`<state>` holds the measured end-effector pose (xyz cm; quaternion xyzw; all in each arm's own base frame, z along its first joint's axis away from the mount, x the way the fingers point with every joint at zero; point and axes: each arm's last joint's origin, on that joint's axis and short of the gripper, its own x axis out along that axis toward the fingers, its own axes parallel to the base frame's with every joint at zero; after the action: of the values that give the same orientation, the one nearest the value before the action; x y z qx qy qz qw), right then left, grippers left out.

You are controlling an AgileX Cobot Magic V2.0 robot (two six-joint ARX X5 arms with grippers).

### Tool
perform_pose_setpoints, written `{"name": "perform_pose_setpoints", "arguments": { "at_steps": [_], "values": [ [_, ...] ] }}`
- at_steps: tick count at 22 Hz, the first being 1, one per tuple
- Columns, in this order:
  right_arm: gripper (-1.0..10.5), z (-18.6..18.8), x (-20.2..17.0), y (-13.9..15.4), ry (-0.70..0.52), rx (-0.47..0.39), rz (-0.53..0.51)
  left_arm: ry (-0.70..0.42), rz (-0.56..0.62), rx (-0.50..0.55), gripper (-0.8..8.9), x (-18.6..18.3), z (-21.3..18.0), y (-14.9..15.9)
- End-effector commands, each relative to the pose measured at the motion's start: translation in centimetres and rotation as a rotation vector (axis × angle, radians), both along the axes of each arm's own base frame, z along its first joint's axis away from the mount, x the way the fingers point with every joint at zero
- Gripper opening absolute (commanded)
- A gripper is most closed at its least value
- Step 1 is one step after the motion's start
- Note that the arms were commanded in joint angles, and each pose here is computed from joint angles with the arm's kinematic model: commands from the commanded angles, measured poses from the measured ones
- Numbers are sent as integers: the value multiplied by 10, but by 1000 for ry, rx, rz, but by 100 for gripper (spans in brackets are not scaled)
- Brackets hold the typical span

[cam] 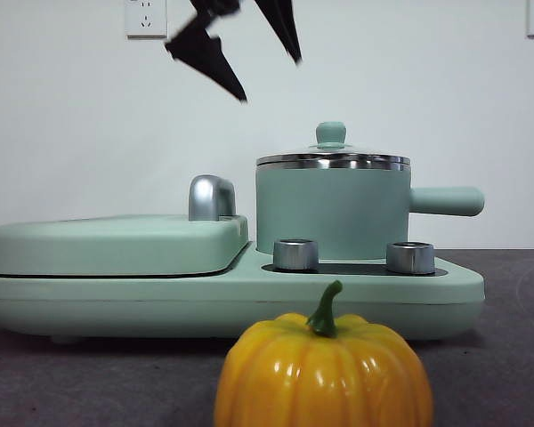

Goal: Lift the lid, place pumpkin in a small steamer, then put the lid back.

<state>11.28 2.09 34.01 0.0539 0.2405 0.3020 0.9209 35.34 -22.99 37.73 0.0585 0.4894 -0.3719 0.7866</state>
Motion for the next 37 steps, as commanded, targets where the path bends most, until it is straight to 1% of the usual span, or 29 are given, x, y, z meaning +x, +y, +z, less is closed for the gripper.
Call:
{"name": "perform_pose_setpoints", "arguments": {
  "at_steps": [1,5,9,11,12,15,16,19,21,23,28,29,31,32,34,37],
  "values": [
    [491,5,0,0,-18,3,6,-49,-36,10,436,3,-8,-23],
    [491,5,0,0,-18,3,6,-101,-54,26,436,3,-19,-46],
    [491,5,0,0,-17,4,6,-154,-83,46,431,-4,-21,-63],
    [491,5,0,0,-16,5,5,-170,-85,64,420,-8,-22,-69],
    [491,5,0,0,-15,6,4,-170,-93,72,396,-12,-22,-73],
    [491,4,0,0,-14,7,4,-171,-105,74,391,-15,-25,-79],
    [491,5,0,0,-12,10,2,-165,-108,80,364,-14,-28,-81],
    [491,5,0,0,-11,11,1,-141,-109,106,360,-11,-40,-85],
    [491,5,0,0,-11,11,1,-163,-93,138,324,-10,-41,-85],
    [491,5,0,0,-12,11,0,-164,-90,141,268,-10,-42,-85],
    [491,5,0,0,-8,14,-2,-148,-98,155,268,-9,-46,-86],
    [491,5,0,0,-8,16,-3,-147,-98,155,248,-9,-46,-86],
    [491,5,0,0,-7,16,-3,-144,-98,158,129,-9,-47,-86],
    [491,5,0,0,-7,16,-3,-142,-99,160,89,-9,-47,-86],
    [491,5,0,0,-6,17,-3,-140,-114,172,55,-10,-48,-85],
    [491,5,0,0,-4,18,-4,-168,-137,168,54,-10,-46,-86]
  ]
}}
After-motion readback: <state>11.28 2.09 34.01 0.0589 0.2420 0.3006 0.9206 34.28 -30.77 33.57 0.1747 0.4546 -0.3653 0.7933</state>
